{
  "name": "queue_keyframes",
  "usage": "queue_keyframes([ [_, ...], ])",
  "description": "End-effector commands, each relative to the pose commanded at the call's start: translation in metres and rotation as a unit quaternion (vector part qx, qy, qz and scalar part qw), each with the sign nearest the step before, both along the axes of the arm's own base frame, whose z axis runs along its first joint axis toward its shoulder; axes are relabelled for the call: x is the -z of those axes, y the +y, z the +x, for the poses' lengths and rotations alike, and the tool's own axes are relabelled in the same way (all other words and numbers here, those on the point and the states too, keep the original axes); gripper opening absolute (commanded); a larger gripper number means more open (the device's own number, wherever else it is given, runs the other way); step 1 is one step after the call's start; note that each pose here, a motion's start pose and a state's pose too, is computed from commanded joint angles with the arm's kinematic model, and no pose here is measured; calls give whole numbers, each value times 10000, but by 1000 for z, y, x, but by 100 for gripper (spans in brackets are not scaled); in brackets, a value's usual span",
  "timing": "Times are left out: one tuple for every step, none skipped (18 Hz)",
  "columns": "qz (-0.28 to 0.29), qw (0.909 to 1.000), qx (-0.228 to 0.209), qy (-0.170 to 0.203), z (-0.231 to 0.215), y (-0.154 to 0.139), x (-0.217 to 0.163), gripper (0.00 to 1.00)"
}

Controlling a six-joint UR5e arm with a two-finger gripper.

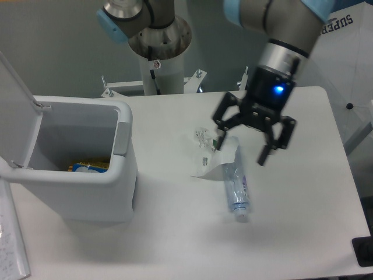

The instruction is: Open the trash can

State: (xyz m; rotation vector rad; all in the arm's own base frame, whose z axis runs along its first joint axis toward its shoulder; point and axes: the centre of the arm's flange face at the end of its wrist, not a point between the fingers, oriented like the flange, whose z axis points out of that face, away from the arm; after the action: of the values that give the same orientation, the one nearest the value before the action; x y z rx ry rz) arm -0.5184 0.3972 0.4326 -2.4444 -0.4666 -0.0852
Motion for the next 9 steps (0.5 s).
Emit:
queue_keyframes([
  [-460, 9988, 13, 139, -4, 6, 13, 100],
  [-881, 9957, 38, 289, -4, 13, 24, 100],
  [-1404, 9889, 56, 490, -8, 19, 38, 100],
  [-1624, 9849, 130, 588, -13, 24, 48, 100],
  [-1773, 9819, 188, 638, -21, 26, 55, 100],
  [-1958, 9778, 208, 716, -34, 28, 64, 100],
  [-2121, 9739, 179, 785, -43, 29, 67, 100],
  [-2324, 9686, 144, 871, -52, 29, 69, 100],
  [-2521, 9623, 191, 999, -57, 35, 69, 100],
])
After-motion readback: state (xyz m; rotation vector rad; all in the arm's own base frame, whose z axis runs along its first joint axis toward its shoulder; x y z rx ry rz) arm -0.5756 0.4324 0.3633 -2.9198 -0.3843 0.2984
